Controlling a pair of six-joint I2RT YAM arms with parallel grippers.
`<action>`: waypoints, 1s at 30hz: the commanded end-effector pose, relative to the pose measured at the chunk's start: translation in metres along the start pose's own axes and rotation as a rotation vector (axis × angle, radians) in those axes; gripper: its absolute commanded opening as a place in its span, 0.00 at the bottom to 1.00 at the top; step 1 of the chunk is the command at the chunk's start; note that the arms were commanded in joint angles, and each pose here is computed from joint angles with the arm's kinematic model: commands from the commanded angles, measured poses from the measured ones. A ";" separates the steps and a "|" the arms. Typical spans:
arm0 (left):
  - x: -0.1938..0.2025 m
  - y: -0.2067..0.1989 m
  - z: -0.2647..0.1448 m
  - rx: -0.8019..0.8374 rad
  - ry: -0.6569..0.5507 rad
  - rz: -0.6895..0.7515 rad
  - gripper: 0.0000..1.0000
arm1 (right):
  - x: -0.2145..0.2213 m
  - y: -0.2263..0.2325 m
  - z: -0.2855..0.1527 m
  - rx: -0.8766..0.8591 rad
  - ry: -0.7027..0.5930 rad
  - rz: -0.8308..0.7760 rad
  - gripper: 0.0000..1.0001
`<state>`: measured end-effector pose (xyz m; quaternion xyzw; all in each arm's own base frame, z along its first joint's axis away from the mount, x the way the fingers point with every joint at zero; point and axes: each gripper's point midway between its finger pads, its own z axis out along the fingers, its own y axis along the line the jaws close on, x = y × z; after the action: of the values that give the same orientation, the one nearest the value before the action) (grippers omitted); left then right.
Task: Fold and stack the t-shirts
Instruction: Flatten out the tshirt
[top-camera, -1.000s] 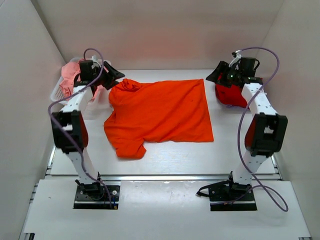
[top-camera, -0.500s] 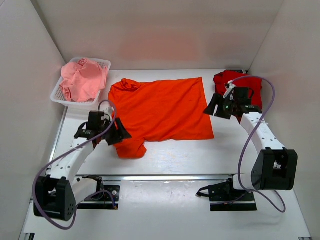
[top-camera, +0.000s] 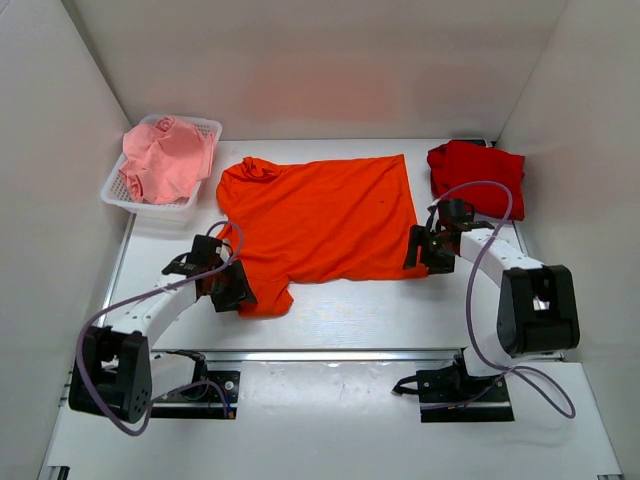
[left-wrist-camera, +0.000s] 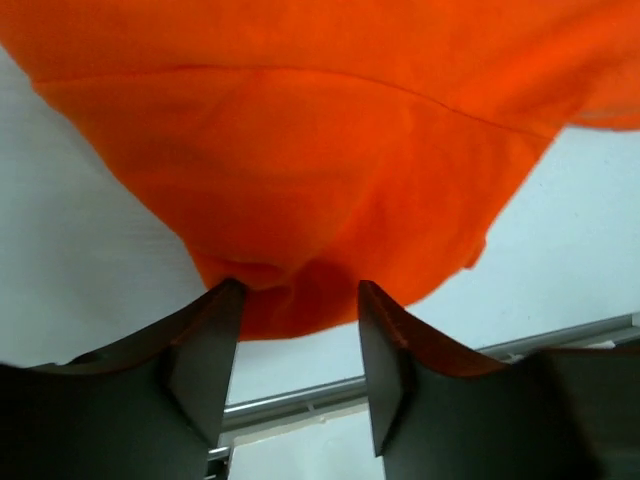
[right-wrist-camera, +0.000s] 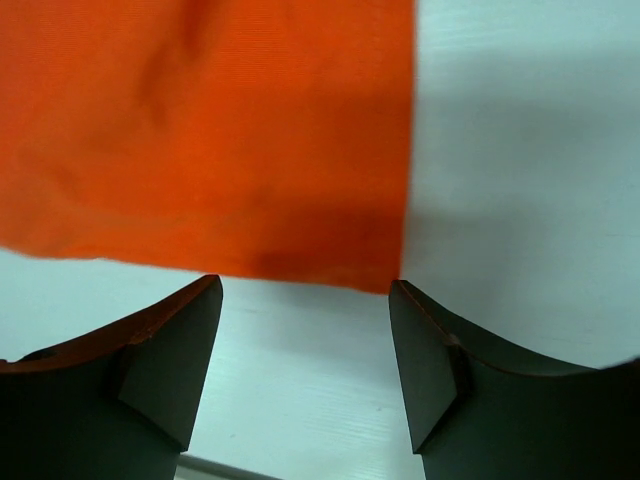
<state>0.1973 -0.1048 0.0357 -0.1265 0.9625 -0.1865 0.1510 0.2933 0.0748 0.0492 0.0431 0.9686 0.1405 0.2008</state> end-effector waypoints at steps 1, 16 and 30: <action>-0.020 -0.008 0.004 0.012 -0.050 0.020 0.58 | -0.004 -0.020 0.008 0.098 0.005 -0.007 0.65; -0.086 -0.078 -0.071 0.225 -0.033 0.029 0.00 | -0.022 -0.039 -0.024 0.059 0.002 0.023 0.00; -0.111 -0.073 -0.008 0.277 -0.033 -0.070 0.55 | -0.029 -0.033 -0.007 0.037 0.037 0.008 0.00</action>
<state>0.3083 -0.1303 0.0714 -0.1679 0.9299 -0.3044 0.1202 0.3099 0.0337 0.0561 0.0547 0.9759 0.1187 0.1747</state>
